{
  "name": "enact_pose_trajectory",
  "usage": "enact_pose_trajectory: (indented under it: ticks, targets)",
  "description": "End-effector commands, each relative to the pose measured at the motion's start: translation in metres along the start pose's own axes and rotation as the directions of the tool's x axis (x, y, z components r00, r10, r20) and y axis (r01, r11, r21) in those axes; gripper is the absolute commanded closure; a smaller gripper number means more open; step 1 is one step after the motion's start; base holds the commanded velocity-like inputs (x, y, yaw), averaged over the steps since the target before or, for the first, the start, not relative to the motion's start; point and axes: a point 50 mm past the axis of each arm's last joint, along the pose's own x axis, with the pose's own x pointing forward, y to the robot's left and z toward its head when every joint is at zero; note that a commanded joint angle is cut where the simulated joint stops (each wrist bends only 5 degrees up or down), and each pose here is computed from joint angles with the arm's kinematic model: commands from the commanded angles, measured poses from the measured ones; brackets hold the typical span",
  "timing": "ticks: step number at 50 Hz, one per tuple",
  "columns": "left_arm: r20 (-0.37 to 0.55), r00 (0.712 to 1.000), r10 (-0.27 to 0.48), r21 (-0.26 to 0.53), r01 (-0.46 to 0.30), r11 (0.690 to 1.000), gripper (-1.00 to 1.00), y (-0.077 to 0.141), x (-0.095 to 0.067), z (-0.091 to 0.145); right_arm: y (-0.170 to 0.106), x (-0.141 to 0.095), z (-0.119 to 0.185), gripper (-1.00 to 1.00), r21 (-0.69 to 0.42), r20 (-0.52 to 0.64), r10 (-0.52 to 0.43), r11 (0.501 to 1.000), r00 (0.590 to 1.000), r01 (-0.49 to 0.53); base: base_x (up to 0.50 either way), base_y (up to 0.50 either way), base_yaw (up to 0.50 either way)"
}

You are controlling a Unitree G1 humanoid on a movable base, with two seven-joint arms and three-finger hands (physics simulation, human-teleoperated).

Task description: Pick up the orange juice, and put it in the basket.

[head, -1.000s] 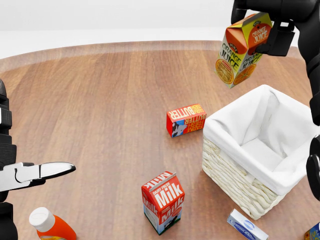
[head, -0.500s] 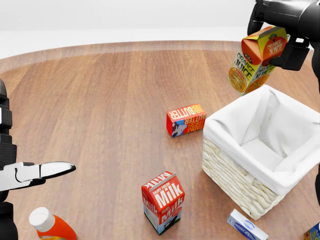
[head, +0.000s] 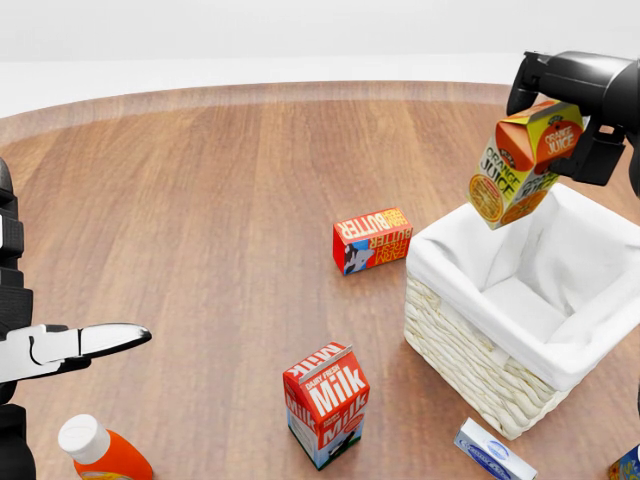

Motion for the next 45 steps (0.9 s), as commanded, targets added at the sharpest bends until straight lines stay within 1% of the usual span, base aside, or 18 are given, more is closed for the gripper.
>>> enact_pose_trajectory:
  ticks: [1, 13, 19, 24, 29, 38, 45]
  targets:
    - [0.001, 1.000, 0.001, 0.000, -0.001, 1.000, -1.00, 0.000, 0.000, 0.000, 0.009, 0.001, -0.010, 1.00, -0.036, -0.025, 0.018, 0.999, 1.000, -0.018, 0.00, 0.00, 0.00]
    - [0.003, 1.000, 0.000, -0.001, 0.000, 1.000, -1.00, 0.000, -0.001, 0.001, 0.020, 0.002, -0.017, 1.00, -0.036, -0.043, 0.036, 0.999, 0.998, -0.038, 0.00, 0.00, 0.00]
    - [0.000, 1.000, 0.000, -0.001, 0.000, 1.000, -1.00, 0.000, 0.000, 0.000, 0.028, 0.005, -0.019, 1.00, -0.036, -0.044, 0.063, 0.997, 0.997, -0.065, 0.00, 0.00, 0.00]
    - [-0.002, 1.000, 0.000, -0.001, 0.000, 1.000, -1.00, 0.000, 0.000, 0.000, 0.030, 0.004, -0.020, 1.00, -0.037, -0.055, 0.059, 0.997, 0.997, -0.061, 0.00, 0.00, 0.00]
    - [-0.001, 1.000, 0.000, -0.001, 0.000, 1.000, -1.00, 0.000, 0.000, 0.000, 0.032, 0.005, -0.024, 1.00, -0.045, -0.068, 0.076, 0.996, 0.995, -0.080, 0.00, 0.00, 0.00]
    - [0.001, 1.000, 0.001, -0.002, -0.001, 1.000, -1.00, 0.000, 0.000, 0.000, 0.031, 0.008, -0.031, 1.00, -0.069, -0.092, 0.028, 0.997, 0.995, -0.035, 0.00, 0.00, 0.00]
    - [0.000, 1.000, 0.001, -0.002, -0.001, 1.000, -1.00, 0.000, 0.000, 0.000, 0.035, 0.008, -0.036, 1.00, -0.068, -0.119, 0.002, 0.998, 0.993, -0.010, 0.00, 0.00, 0.00]
